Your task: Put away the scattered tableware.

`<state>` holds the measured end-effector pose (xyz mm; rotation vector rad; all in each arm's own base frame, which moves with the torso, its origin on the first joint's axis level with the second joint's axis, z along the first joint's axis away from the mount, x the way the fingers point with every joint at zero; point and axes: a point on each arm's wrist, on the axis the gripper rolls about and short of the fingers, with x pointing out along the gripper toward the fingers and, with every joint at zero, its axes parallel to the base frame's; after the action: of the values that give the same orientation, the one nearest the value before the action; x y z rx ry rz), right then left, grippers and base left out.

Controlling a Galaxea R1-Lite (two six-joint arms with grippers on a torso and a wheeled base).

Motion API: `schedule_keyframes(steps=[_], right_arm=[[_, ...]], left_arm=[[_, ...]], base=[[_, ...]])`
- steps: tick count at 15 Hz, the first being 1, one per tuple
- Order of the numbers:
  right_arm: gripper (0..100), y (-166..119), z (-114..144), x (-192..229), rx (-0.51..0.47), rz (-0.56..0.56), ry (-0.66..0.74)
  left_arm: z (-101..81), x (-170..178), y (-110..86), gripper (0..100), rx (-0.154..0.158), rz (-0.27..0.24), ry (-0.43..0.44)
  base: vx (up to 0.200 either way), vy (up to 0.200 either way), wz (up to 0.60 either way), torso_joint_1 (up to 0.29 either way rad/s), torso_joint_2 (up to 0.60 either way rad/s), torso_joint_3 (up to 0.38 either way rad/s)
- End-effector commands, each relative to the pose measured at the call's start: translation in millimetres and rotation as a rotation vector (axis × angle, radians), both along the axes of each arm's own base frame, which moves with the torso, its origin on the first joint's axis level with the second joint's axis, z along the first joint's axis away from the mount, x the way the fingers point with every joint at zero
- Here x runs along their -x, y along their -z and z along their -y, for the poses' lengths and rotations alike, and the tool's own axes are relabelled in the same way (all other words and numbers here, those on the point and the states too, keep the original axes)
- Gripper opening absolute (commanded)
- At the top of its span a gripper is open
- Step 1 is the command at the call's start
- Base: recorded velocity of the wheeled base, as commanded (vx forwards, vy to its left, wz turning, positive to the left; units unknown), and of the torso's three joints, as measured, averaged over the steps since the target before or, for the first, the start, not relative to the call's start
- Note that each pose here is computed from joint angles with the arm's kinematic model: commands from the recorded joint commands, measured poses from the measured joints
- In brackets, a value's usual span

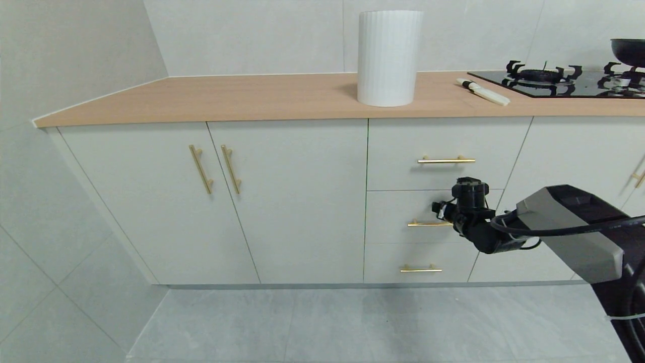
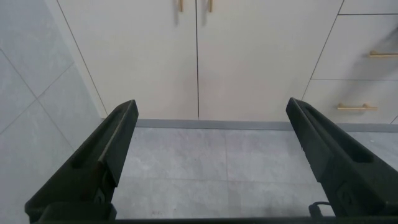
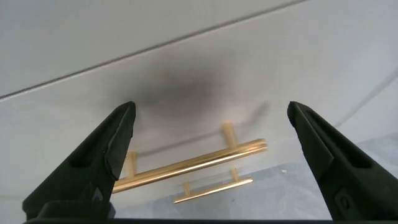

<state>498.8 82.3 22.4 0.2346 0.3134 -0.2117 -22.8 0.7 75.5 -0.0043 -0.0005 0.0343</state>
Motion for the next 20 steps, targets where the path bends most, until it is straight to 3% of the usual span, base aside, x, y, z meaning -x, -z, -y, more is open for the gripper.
schedule_keyframes(steps=[1, 4, 6, 11, 14, 15, 17, 20], right_arm=[[100, -28.1, 1.1, 31.8, -0.021, -0.042, -0.087], [100, -72.5, 3.2, 78.7, -0.096, -0.060, -0.312], [100, -102.6, -1.4, 104.7, -0.079, -0.077, -0.340], [100, -188.7, 16.1, 194.8, -0.059, 0.036, -0.288], [100, -236.6, 34.9, 279.4, -0.018, 0.221, -0.154], [100, -240.9, 38.3, 292.0, 0.004, 0.246, -0.145], [100, -246.7, 59.6, 376.6, 0.135, 0.380, -0.138], [100, -236.3, 77.6, 451.3, 0.178, 0.436, -0.133]], left_arm=[[0.0, 0.0, 0.0, 100, 0.000, 0.000, -0.001], [0.0, 0.0, 0.0, 100, 0.000, 0.000, -0.001], [0.0, 0.0, 0.1, 100, 0.000, -0.002, -0.001], [0.0, 0.0, 0.0, 100, 0.000, 0.000, -0.001], [0.0, 0.0, 0.0, 100, 0.000, 0.000, -0.003], [0.0, 0.0, 0.0, 100, 0.000, 0.000, -0.001], [0.0, 0.0, 0.1, 100, 0.000, -0.002, -0.001], [0.0, 0.0, 0.0, 100, 0.000, 0.000, -0.003]], base=[[0.000, 0.000, 0.00, 0.000, 0.00, 0.000], [0.000, 0.000, 0.00, 0.000, 0.00, 0.000], [0.000, 0.000, 0.00, 0.000, 0.00, 0.000], [0.000, 0.000, 0.00, 0.000, 0.00, 0.000], [0.000, 0.000, 0.00, 0.000, 0.00, 0.000], [0.000, 0.000, 0.00, 0.000, 0.00, 0.000], [0.000, 0.000, 0.00, 0.000, 0.00, 0.000], [0.000, 0.000, 0.00, 0.000, 0.00, 0.000]])
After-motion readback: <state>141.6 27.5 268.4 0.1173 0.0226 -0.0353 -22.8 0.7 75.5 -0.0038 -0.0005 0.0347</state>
